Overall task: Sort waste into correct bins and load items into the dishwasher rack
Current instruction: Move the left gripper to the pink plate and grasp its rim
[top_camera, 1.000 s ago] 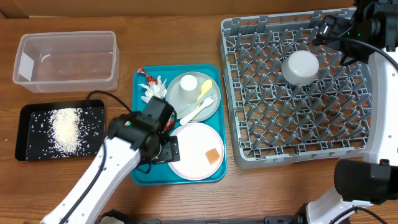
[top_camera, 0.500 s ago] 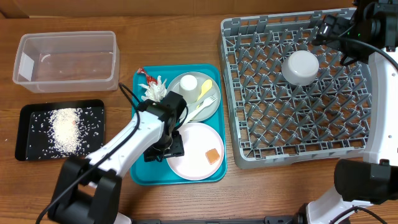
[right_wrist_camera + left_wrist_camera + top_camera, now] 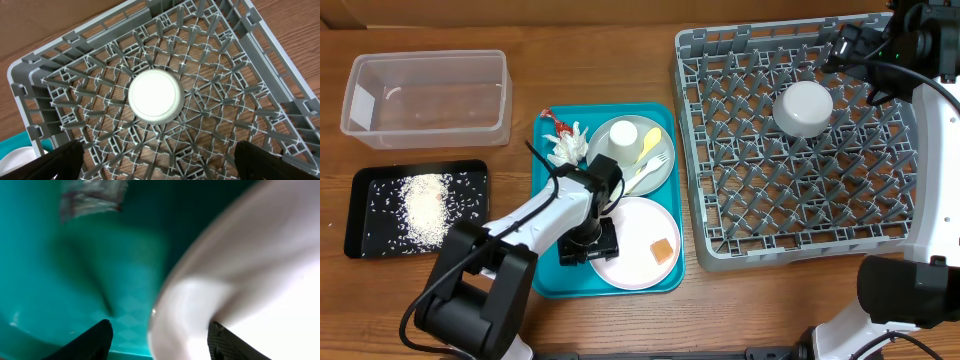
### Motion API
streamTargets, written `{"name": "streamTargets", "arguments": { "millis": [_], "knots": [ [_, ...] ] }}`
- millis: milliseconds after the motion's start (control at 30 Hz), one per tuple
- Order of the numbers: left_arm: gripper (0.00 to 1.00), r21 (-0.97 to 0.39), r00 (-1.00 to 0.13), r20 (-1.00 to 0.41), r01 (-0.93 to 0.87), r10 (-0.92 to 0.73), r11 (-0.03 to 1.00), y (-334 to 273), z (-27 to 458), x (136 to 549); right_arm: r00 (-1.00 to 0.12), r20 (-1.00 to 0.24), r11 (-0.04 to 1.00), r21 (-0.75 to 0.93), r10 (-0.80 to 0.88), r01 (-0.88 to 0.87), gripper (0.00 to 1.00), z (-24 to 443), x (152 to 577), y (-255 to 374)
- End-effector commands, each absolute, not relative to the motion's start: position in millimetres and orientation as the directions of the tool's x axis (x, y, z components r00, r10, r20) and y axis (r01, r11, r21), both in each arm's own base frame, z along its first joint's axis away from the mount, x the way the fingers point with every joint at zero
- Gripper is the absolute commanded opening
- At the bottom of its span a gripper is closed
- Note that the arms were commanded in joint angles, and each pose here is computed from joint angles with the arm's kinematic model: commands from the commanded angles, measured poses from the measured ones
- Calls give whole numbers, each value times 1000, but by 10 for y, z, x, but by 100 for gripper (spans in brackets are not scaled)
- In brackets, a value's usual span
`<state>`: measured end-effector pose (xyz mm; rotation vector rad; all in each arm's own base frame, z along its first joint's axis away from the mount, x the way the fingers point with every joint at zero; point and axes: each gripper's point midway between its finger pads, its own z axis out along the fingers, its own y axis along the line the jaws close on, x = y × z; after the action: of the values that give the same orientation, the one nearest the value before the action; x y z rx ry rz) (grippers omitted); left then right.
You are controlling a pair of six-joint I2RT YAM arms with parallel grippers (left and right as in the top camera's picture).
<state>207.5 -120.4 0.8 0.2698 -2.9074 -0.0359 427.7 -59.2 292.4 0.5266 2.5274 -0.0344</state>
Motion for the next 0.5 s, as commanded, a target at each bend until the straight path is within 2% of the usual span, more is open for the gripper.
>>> {"name": "streamTargets", "arguments": {
  "millis": [0, 133, 233, 400, 467],
  "knots": [
    [64, 48, -955, 246, -161, -168, 986, -1181, -169, 1951, -760, -543, 923, 83, 357, 375, 100, 3000, 4259, -598],
    [57, 48, -956, 249, -146, -153, 988, -1169, -182, 1933, -760, -543, 923, 83, 357, 375, 100, 3000, 4259, -598],
    [38, 50, -956, 250, -146, -154, 988, -1165, -181, 1930, -760, -543, 923, 83, 357, 375, 100, 3000, 4259, -598],
    [30, 57, -955, 252, -145, -155, 988, -1152, -177, 1921, -760, -543, 923, 83, 357, 375, 100, 3000, 4259, -598],
    [23, 66, -954, 255, -144, -156, 987, -1139, -164, 1914, -760, -543, 923, 83, 357, 375, 100, 3000, 4259, -598]
  ]
}}
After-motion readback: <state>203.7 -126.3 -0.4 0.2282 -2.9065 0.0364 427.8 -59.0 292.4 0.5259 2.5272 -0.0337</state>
